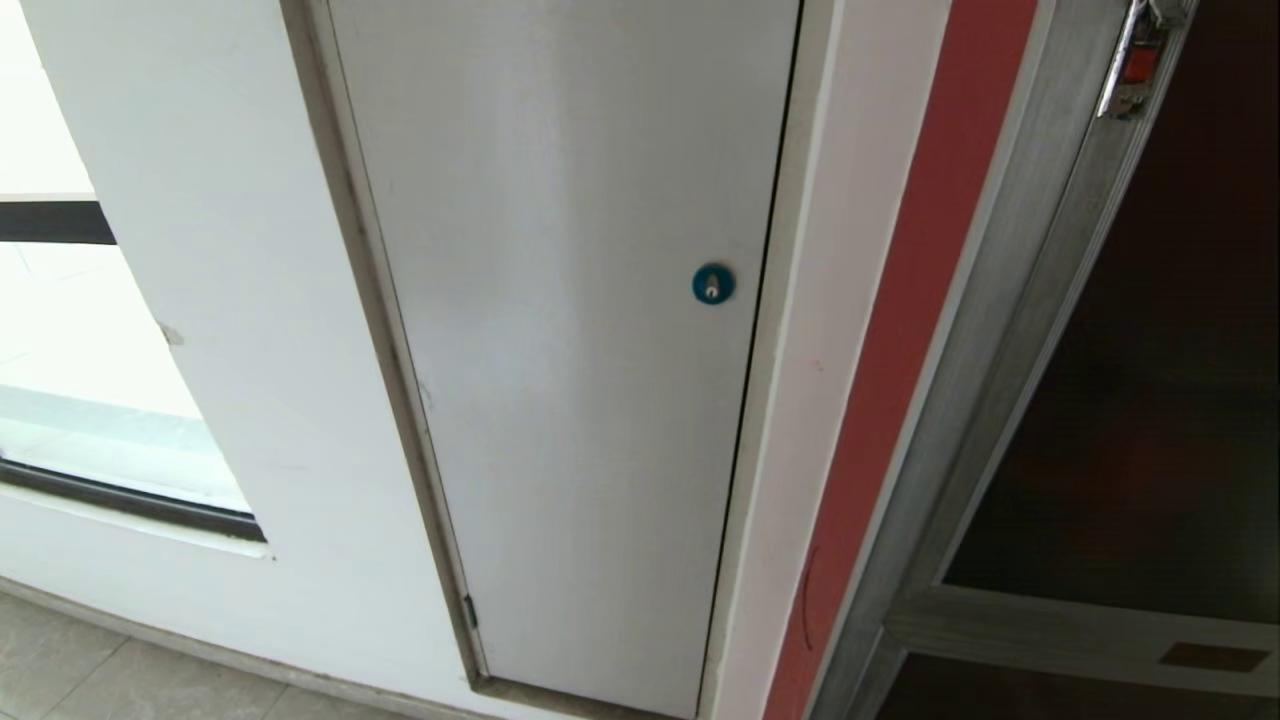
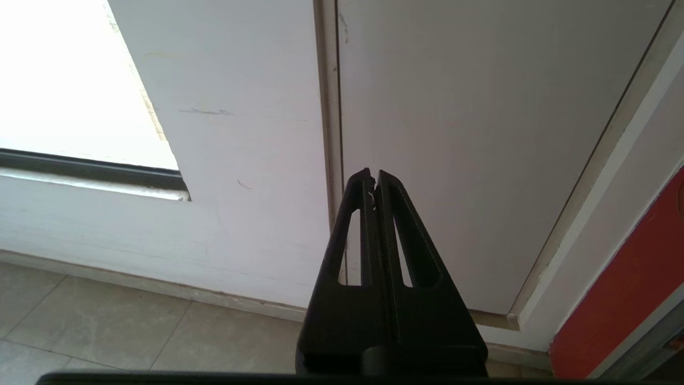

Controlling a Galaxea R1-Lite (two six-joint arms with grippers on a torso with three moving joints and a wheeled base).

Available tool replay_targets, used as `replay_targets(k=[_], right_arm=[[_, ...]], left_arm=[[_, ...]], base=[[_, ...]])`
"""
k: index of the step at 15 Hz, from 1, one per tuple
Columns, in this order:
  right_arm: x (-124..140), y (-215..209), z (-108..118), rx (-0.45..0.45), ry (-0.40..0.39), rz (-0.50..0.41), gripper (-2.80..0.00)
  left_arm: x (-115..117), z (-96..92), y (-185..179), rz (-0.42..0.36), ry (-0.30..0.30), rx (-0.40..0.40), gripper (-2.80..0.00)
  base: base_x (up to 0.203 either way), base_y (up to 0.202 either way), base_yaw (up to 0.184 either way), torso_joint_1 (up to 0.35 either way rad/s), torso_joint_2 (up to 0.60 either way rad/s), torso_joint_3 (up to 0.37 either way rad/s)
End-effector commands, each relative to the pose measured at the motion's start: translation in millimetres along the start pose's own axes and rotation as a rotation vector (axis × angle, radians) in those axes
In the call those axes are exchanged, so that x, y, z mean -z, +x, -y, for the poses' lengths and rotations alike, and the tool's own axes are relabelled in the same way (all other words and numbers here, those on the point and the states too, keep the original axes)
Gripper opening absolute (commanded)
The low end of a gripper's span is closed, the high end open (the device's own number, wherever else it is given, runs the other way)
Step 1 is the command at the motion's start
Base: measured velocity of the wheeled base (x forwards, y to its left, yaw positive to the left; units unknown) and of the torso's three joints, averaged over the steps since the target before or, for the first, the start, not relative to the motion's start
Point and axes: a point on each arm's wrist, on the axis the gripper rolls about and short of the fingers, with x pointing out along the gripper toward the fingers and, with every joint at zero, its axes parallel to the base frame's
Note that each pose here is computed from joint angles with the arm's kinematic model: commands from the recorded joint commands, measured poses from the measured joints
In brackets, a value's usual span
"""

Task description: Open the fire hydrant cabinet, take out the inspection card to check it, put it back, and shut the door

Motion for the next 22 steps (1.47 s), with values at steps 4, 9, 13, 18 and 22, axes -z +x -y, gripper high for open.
replay_targets(k=[4, 9, 13, 18, 22], right_arm=[[-0.9, -12.2, -2.2, 0.067, 0.007, -0.029, -2.8], [15.3, -0.2, 3.3, 0.08, 0.026, -0.137, -2.8], [22.0, 3.3, 5.6, 0.089, 0.035, -0.191, -2.8], [33.4, 14.4, 11.6, 0.101, 0.043, -0.229, -2.8], [36.6, 19.8, 19.7, 0.129, 0.041, -0.241, -2.8]], left_arm=[[1.6, 0.0, 0.5, -0.007, 0.0, 0.0, -2.8], [1.6, 0.0, 0.5, -0.007, 0.0, 0.0, -2.8], [1.6, 0.0, 0.5, -0.007, 0.0, 0.0, -2.8], [1.5, 0.0, 0.5, -0.006, 0.0, 0.0, -2.8], [1.6, 0.0, 0.5, -0.007, 0.0, 0.0, -2.8]], base=[[0.0, 0.0, 0.0, 0.0, 0.0, 0.0], [0.0, 0.0, 0.0, 0.0, 0.0, 0.0], [0.0, 0.0, 0.0, 0.0, 0.0, 0.0], [0.0, 0.0, 0.0, 0.0, 0.0, 0.0], [0.0, 0.0, 0.0, 0.0, 0.0, 0.0]])
